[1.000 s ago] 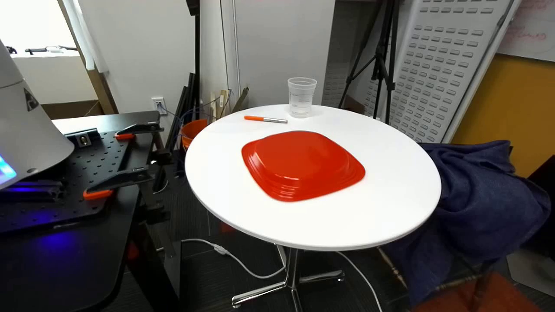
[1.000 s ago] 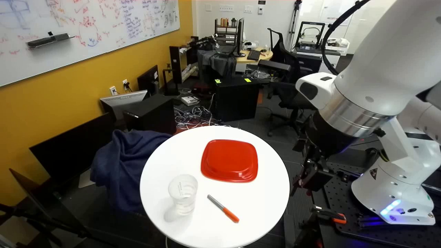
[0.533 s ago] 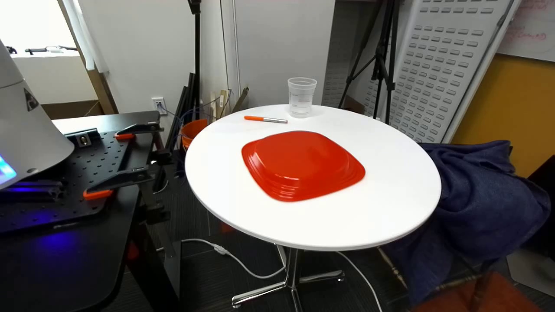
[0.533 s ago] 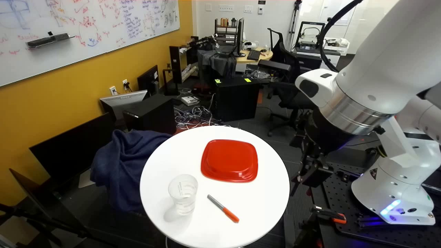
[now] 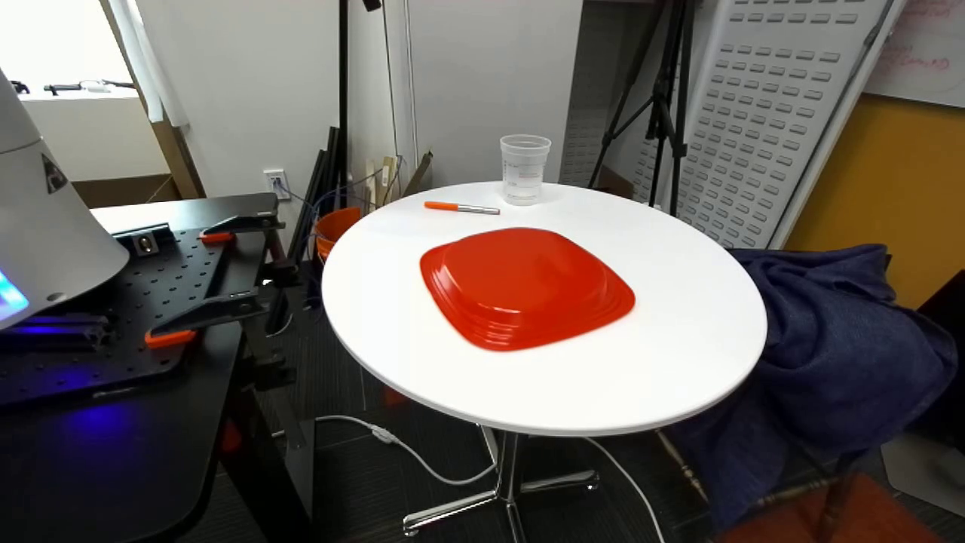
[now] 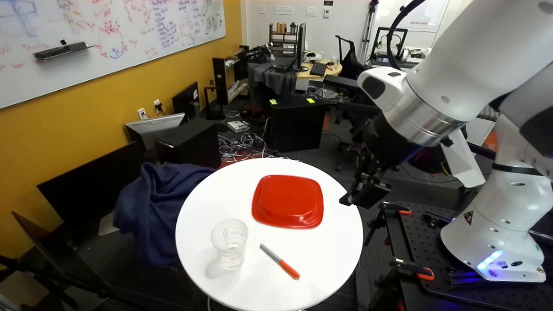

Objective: Move the cup to the right of the plate

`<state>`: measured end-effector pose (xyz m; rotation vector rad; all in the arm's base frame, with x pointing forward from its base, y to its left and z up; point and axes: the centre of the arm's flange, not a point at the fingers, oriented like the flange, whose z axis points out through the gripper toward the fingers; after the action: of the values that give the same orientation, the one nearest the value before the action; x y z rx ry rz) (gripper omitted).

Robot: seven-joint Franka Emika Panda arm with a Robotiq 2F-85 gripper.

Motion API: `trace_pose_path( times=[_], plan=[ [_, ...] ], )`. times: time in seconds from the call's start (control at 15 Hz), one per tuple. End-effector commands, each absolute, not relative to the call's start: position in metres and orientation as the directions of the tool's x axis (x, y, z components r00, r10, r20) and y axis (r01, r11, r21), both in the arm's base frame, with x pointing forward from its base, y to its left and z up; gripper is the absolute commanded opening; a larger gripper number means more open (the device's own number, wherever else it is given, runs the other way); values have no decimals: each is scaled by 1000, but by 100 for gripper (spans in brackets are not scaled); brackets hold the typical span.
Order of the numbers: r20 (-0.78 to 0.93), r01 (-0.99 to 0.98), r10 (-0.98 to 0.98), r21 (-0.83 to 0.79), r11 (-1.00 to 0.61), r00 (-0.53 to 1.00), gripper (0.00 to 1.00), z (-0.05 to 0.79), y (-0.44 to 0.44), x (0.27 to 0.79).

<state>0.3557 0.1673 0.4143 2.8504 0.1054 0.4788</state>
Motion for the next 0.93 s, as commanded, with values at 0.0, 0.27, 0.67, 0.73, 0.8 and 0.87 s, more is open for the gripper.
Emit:
trace_pose_path(
  times=[0.0,0.27,0.67,0.73,0.8,0.87],
  plan=[
    [384,33,126,239,-970,915,100,413,145,377],
    [444,29,122,210,-977,888,100,411,125,395],
    [471,52,122,159,-986,873,100,387,109,424],
    [470,65,131,152,-986,873,100,383,108,428],
    [469,77,137,146,-986,872,100,378,106,432],
    [469,90,147,140,-986,871,100,372,105,436]
  ],
)
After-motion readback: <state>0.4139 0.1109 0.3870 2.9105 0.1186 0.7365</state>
